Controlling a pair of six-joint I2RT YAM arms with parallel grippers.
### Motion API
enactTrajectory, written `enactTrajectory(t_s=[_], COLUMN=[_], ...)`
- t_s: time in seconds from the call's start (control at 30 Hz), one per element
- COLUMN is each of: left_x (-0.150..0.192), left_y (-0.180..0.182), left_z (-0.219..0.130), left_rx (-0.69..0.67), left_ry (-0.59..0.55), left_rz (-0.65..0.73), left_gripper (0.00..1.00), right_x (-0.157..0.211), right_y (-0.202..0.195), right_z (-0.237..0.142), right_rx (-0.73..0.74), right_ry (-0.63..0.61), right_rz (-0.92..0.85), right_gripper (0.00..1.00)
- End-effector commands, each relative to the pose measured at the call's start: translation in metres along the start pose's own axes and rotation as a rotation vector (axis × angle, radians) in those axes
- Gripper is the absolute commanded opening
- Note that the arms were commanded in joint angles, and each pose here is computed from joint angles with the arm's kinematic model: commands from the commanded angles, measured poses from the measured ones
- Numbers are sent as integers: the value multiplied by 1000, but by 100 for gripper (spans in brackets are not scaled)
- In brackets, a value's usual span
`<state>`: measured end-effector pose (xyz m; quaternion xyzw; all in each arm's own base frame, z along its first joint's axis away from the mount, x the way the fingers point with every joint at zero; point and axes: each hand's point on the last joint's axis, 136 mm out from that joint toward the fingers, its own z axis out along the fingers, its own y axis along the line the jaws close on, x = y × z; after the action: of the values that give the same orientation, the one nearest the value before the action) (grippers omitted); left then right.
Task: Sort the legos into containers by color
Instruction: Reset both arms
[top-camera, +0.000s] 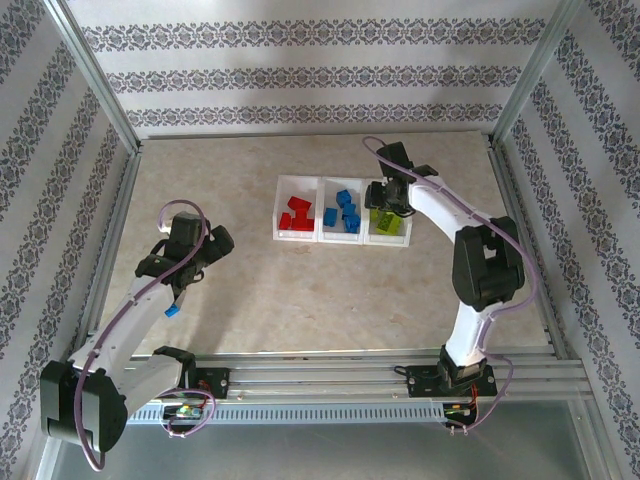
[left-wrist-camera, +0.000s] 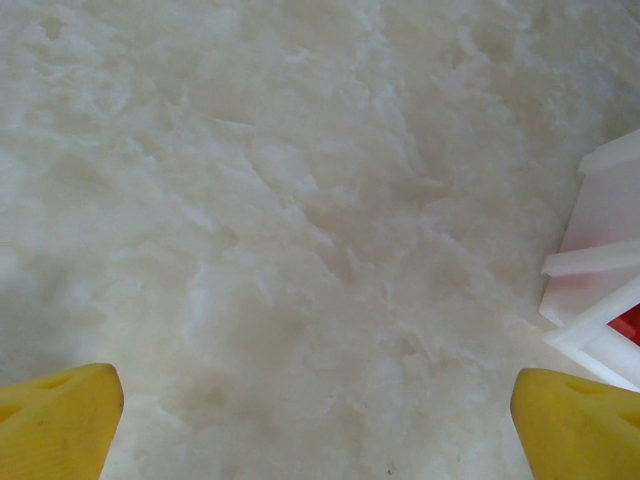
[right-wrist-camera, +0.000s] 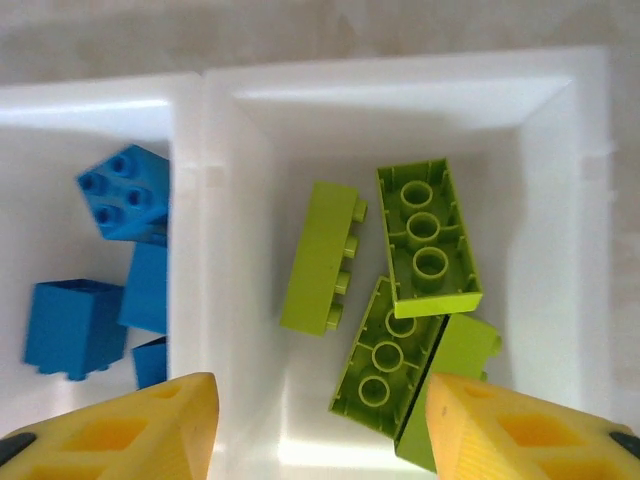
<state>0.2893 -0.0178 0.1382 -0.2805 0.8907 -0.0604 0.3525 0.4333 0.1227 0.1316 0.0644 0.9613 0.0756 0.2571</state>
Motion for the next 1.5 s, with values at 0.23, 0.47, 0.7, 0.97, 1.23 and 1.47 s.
enactTrajectory(t_s=[0.23,0.47,0.7,0.97,1.23,1.47], left_x=[-19,-22,-31,-39,-52,-70], left_y=[16,26,36,53,66,61], left_z=[-26,-42,-58,-72,-71,-60], left_rx=[-32,-20,-35,-99,-182,-186], left_ry=[-114,-194,-281,-367,-487,-605], left_rz=[43,63,81,110,180,196], left_gripper=[100,100,100,100,100,100], right_x=[6,31,52,64,66,62], right_y=[-32,-64,-95,-121,-143,-150], right_z=[-72,-109,-138,-152,-153,-144], right_rx=[62,125,172,247,345,383], right_ry=[-163,-280,-406,-486,-532,-540], right_rz=[7,43,108,150,174,155], right_gripper=[73,96,98,98,98,98])
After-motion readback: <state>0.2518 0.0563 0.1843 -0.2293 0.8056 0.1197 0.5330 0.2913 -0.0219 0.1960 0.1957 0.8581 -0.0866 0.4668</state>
